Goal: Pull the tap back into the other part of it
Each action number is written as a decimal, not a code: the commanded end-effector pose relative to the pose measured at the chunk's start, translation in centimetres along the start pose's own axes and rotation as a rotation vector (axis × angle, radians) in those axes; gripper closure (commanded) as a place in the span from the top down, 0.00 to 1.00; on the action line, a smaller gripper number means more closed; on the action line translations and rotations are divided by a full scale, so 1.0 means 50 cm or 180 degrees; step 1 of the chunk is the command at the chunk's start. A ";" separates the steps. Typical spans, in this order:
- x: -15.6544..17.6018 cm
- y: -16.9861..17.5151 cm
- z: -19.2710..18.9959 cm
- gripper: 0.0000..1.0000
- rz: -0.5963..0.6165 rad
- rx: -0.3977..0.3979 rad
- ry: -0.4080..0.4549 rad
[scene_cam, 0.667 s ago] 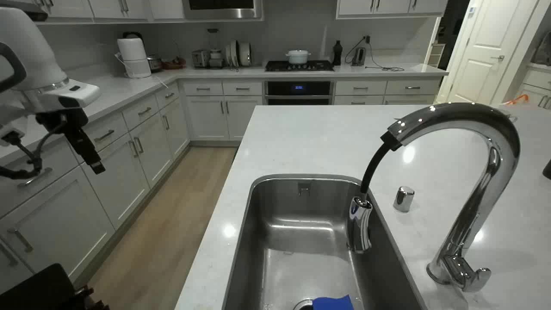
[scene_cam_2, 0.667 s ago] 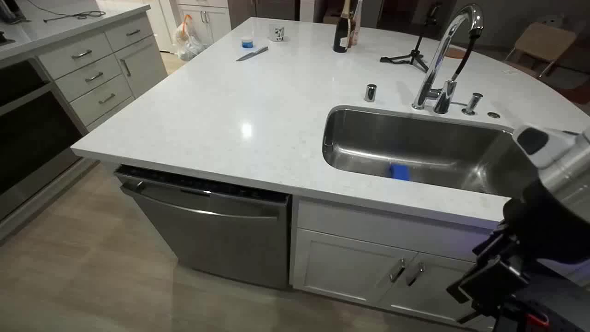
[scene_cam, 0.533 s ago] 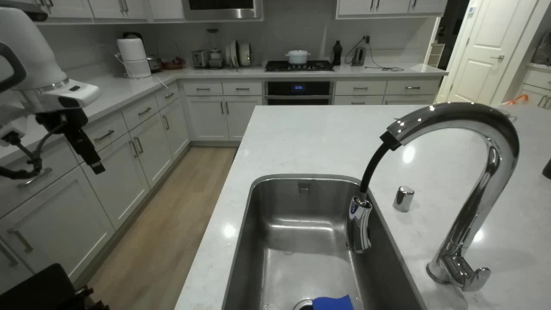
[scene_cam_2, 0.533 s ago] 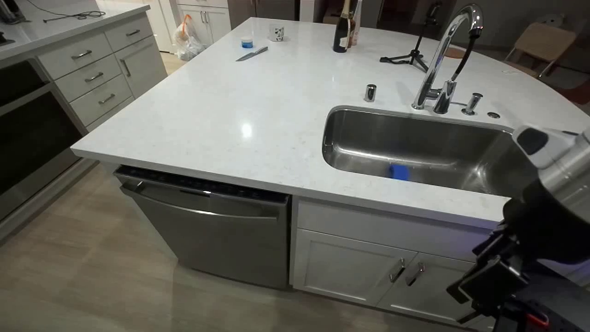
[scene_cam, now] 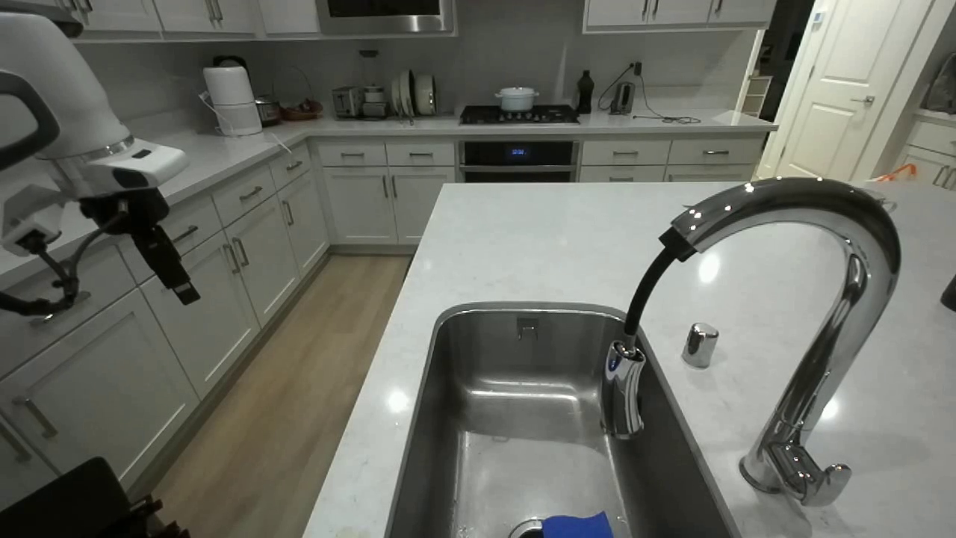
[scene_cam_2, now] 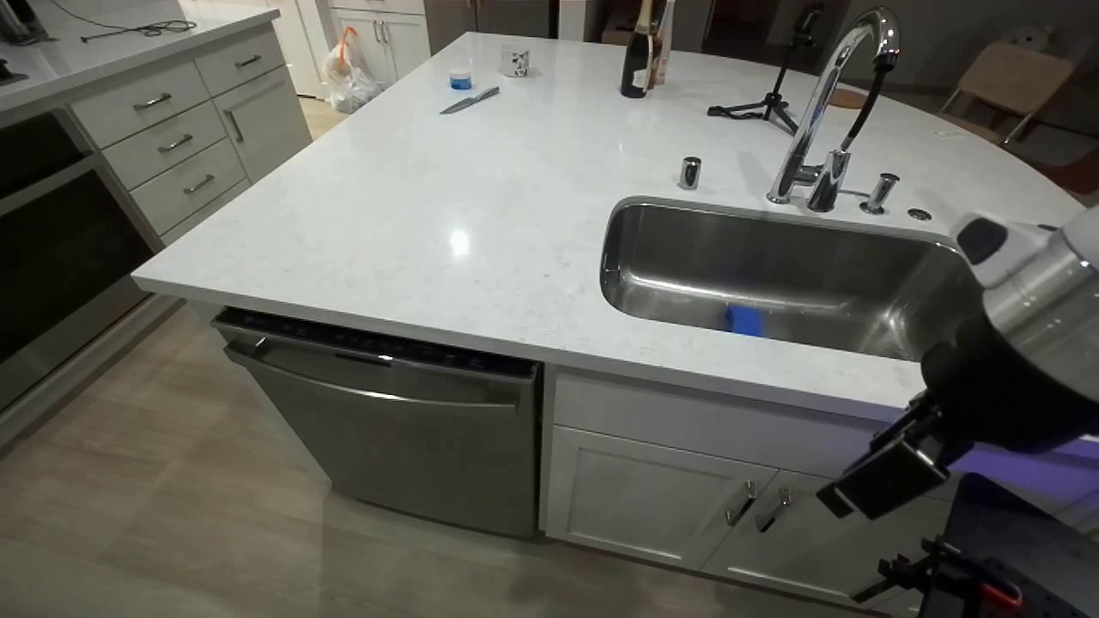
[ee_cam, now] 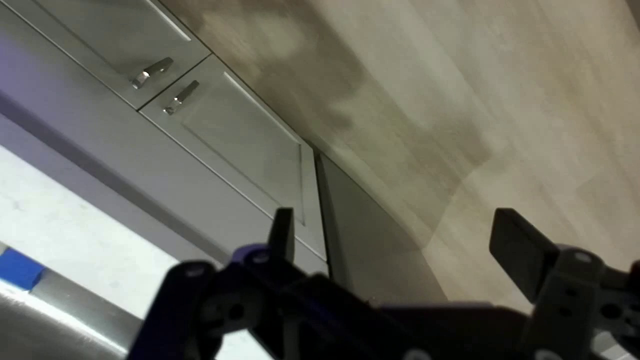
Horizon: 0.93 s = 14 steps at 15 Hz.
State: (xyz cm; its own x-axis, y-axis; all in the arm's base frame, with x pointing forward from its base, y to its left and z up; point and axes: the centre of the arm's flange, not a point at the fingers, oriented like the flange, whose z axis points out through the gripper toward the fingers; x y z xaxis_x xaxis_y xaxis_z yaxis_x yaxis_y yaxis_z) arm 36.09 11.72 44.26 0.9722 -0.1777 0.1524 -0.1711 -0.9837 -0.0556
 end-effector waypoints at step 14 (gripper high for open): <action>0.039 0.277 0.060 1.00 0.1443 -0.0899 0.0598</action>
State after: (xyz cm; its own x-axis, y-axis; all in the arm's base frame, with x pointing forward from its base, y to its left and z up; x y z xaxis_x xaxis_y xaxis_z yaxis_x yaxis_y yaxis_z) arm 37.27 -0.15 42.34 0.8059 -0.5247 0.2744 -0.5627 -0.8228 0.0795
